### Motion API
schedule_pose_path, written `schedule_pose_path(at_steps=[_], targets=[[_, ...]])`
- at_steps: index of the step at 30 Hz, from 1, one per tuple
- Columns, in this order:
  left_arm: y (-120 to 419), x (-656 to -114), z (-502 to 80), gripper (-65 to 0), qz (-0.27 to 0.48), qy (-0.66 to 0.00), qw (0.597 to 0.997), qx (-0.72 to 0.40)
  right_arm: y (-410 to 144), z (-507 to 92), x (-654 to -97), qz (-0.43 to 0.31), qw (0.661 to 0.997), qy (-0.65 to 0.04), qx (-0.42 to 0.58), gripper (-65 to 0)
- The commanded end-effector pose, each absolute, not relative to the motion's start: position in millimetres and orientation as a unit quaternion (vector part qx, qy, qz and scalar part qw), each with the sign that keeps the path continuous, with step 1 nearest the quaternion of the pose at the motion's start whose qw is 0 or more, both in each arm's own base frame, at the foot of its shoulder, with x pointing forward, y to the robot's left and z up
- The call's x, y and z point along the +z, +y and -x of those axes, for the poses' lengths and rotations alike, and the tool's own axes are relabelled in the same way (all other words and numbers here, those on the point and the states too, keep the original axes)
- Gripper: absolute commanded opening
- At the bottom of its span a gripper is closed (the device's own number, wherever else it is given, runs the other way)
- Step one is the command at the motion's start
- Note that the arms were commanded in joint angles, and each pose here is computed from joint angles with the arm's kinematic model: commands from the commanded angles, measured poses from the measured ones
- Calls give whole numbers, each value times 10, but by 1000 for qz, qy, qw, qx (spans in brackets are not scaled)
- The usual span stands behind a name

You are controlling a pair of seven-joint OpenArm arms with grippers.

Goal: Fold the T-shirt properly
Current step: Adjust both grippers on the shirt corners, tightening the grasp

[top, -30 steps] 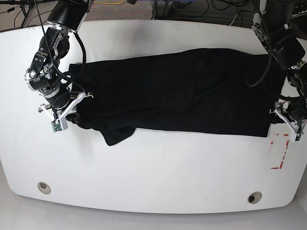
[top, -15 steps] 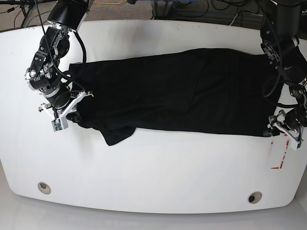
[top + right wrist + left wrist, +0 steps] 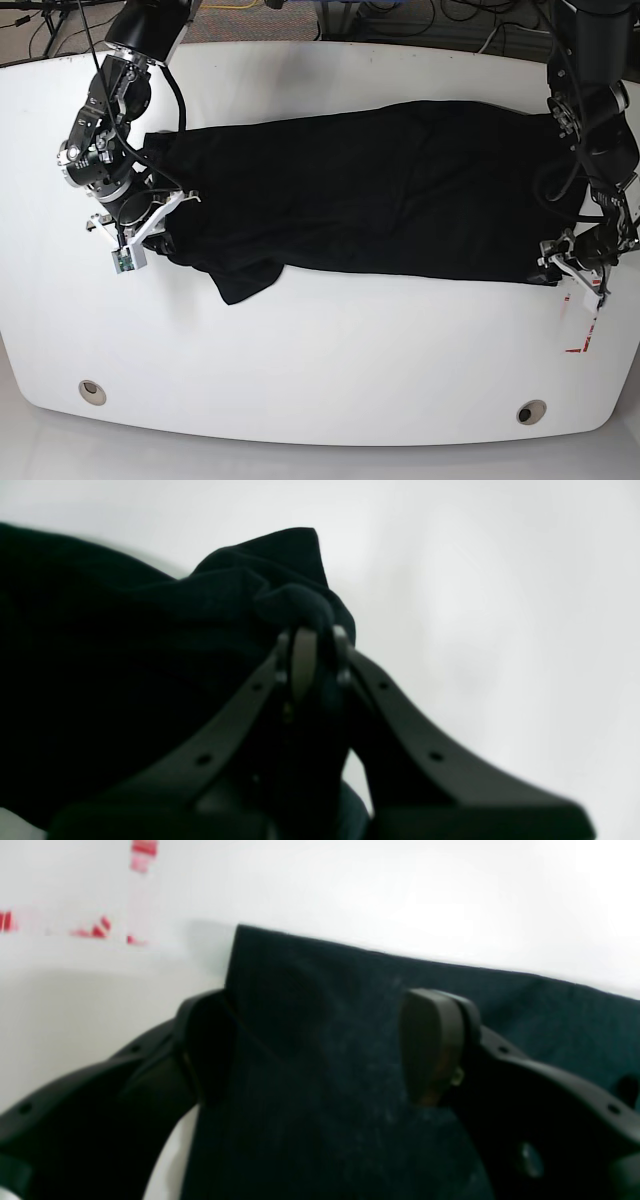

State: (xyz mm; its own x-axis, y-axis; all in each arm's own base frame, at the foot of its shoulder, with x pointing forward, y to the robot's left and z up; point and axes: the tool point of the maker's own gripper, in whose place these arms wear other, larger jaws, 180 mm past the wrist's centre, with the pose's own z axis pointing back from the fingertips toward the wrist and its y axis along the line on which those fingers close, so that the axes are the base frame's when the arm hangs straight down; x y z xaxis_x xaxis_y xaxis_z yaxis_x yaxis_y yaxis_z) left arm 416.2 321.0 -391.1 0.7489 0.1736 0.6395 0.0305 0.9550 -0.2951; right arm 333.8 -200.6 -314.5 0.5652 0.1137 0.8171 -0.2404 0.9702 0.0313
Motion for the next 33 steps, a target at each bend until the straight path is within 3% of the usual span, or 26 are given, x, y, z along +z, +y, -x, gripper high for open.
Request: schedule_pose_path(at_steps=[1, 27, 33], targets=[[3311, -3685, -4302, -185, 139, -384, 912, 37, -2009, -3429, -2959, -71, 865, -485, 103, -648], [3389, -4049, -3970, -188, 146, -332, 930, 60, -1995, -3425, -2962, -73, 865, -486, 100, -648], [3433, -3902, -4073, -246, 139, -346, 926, 54, -1961, -3424, -2978, -76, 865, -486, 98, -648]])
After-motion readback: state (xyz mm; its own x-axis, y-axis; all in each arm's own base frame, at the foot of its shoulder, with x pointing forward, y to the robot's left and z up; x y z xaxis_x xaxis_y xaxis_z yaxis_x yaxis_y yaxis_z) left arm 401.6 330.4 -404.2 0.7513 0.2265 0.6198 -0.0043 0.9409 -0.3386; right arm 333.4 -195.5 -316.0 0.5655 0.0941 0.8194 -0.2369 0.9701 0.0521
